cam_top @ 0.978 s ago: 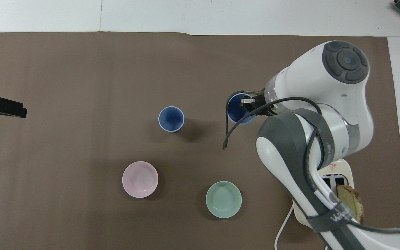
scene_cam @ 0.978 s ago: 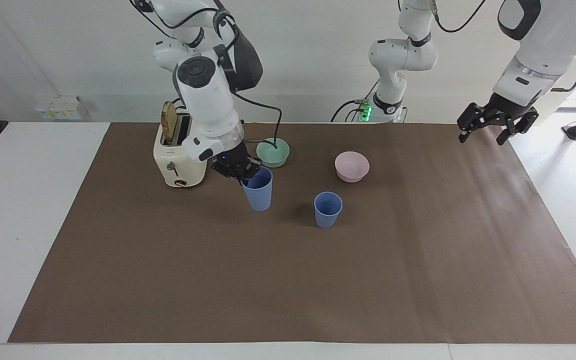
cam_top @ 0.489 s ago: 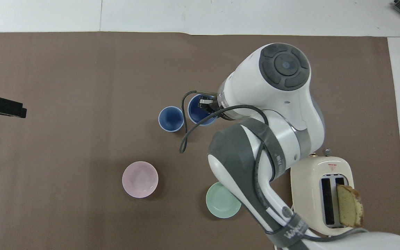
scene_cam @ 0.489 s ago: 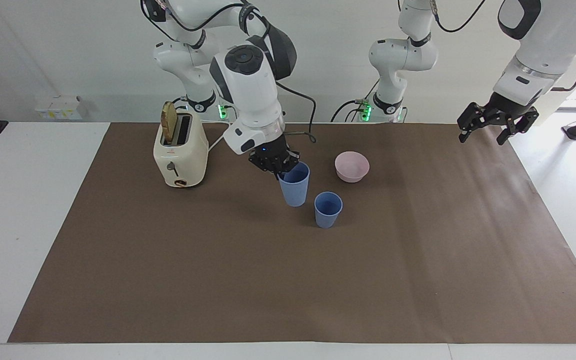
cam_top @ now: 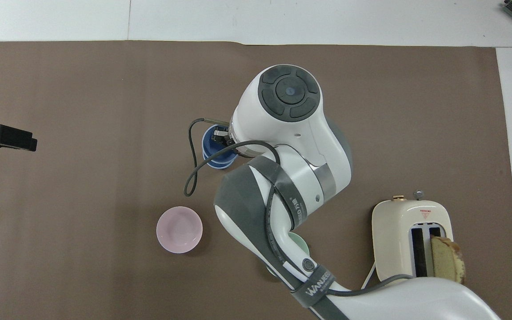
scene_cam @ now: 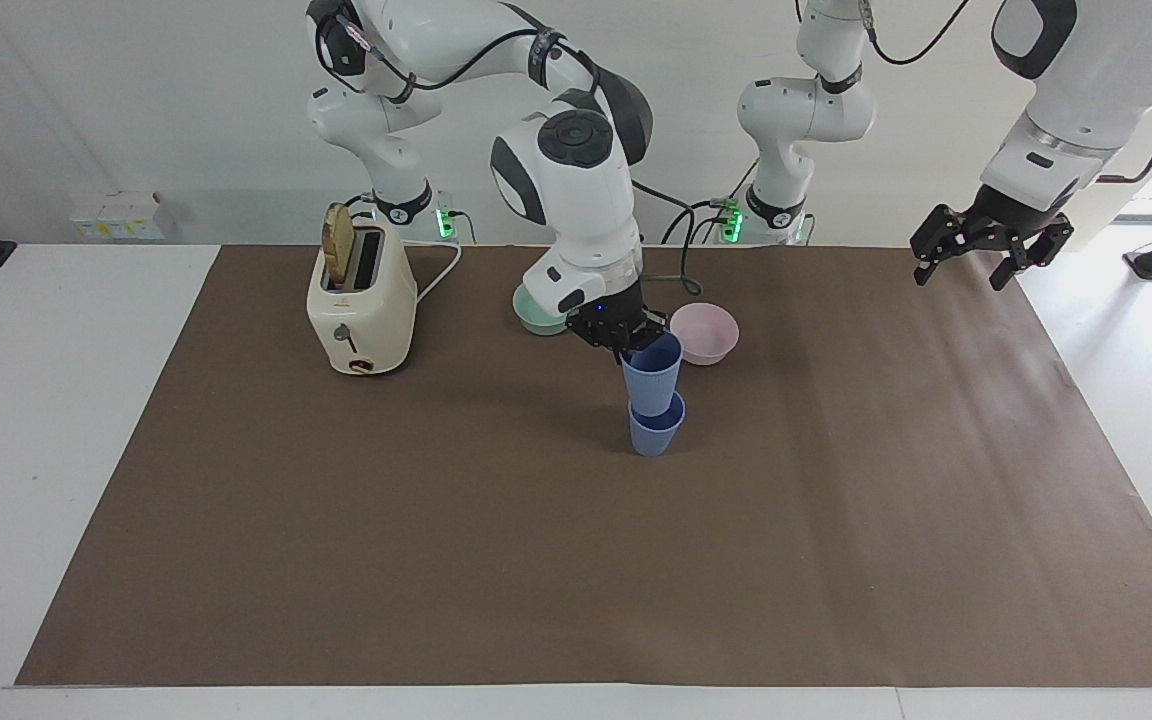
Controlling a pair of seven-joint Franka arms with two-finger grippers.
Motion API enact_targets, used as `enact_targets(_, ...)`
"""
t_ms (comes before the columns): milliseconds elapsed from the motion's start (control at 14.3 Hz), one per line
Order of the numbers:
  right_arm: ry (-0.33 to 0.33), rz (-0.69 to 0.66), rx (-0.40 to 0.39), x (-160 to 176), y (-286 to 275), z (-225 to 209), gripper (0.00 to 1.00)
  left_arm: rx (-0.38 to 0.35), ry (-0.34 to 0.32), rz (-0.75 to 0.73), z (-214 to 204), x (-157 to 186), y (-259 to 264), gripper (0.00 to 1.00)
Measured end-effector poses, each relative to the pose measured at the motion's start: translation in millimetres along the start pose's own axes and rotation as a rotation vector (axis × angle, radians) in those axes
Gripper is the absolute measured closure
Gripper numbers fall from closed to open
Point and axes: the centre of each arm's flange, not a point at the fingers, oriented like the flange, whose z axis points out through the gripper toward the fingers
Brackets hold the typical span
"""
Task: Stack blue cups with both arms
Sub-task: 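Lower the second cup into the first blue cup with the right gripper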
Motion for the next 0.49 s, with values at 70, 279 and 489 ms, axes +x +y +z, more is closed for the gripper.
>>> enact_targets(70, -0.006, 0.003, -0.005, -3, -4, 7, 0.95, 0.000, 0.000, 0.000, 0, 0, 0, 0.00)
enact_targets(279, -0.020, -0.007, -0.020, -12, -13, 23, 0.95, 0.000, 0.000, 0.000, 0, 0, 0, 0.00)
enact_targets(489, -0.021, -0.007, -0.024, -11, -13, 26, 0.95, 0.000, 0.000, -0.005, 0, 0, -3, 0.00)
